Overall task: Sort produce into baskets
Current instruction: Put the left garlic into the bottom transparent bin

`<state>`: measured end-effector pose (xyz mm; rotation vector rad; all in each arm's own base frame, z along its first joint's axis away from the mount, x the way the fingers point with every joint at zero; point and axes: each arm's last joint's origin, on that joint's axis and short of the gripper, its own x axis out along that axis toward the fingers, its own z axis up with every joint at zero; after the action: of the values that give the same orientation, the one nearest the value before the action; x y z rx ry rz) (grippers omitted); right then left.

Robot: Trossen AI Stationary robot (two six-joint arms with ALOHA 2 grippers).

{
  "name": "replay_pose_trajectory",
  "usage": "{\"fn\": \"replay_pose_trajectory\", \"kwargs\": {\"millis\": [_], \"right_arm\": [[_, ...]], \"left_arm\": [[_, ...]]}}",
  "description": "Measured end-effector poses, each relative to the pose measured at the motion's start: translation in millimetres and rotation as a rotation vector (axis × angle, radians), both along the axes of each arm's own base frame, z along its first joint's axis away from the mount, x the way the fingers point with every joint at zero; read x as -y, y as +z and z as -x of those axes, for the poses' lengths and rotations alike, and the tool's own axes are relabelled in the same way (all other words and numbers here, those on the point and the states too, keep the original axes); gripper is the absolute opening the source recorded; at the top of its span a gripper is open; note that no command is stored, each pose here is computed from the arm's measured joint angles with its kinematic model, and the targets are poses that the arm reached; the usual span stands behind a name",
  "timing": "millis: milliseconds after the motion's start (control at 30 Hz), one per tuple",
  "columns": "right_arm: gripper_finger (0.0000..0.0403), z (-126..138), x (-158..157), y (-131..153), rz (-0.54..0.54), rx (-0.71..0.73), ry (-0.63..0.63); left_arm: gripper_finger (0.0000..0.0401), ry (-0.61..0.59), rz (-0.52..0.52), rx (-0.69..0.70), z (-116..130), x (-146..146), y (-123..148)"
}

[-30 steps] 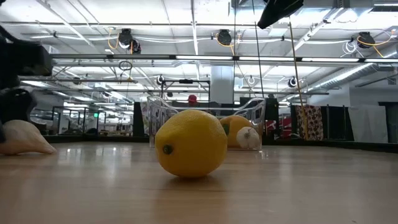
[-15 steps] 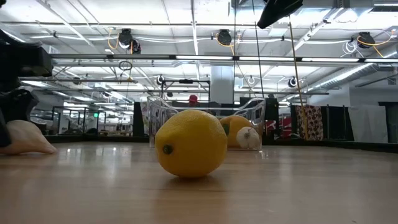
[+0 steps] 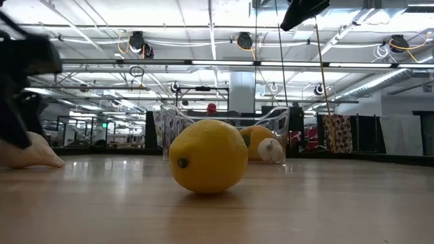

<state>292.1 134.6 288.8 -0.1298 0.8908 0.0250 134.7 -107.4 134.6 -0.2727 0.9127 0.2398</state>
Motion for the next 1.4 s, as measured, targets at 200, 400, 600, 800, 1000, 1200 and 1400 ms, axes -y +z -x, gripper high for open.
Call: {"fn": "replay_pose_trajectory", "kwargs": {"millis": [200,400,600,800,1000,1200,1400], "right_arm": [[0.0254,-1.0,-0.4,0.8,-0.004,0.013,-0.002],[0.0254,-1.0,-0.4,0.8,-0.005,0.013,-0.003],[0.0254,-1.0,-0.4,0.8,-0.005,0.013,-0.003],[0.0254,-0.9,-0.5,0.8,-0.004,0.013,-0.002],[0.0254,-0.9,-0.4,0.7,-0.003,0.013,-0.001],[0.0254,-0.9,-0.5,0.7,-0.004,0.013,-0.001],[0.0254,-0.9,-0.4,0.7,-0.004,0.013,-0.002]], "left_arm": [[0.0274,-0.031,-0.018,0.040,-6.4,5.2,10.8],[0.0274,-0.034,0.008,-0.018,-3.5,4.3,8.9],[0.0274,-0.005,-0.023,-0.044,-0.3,1.0,7.1],[0.0274,-0.014,-0.004,-0.058,-0.1,1.7,6.9],[0.0273,-0.013,-0.008,-0.062,0.8,0.7,5.3],[0.0273,0.009,-0.001,-0.071,1.9,-0.2,4.3],[0.0254,0.020,0.007,-0.084,2.8,-0.7,3.7]]}}
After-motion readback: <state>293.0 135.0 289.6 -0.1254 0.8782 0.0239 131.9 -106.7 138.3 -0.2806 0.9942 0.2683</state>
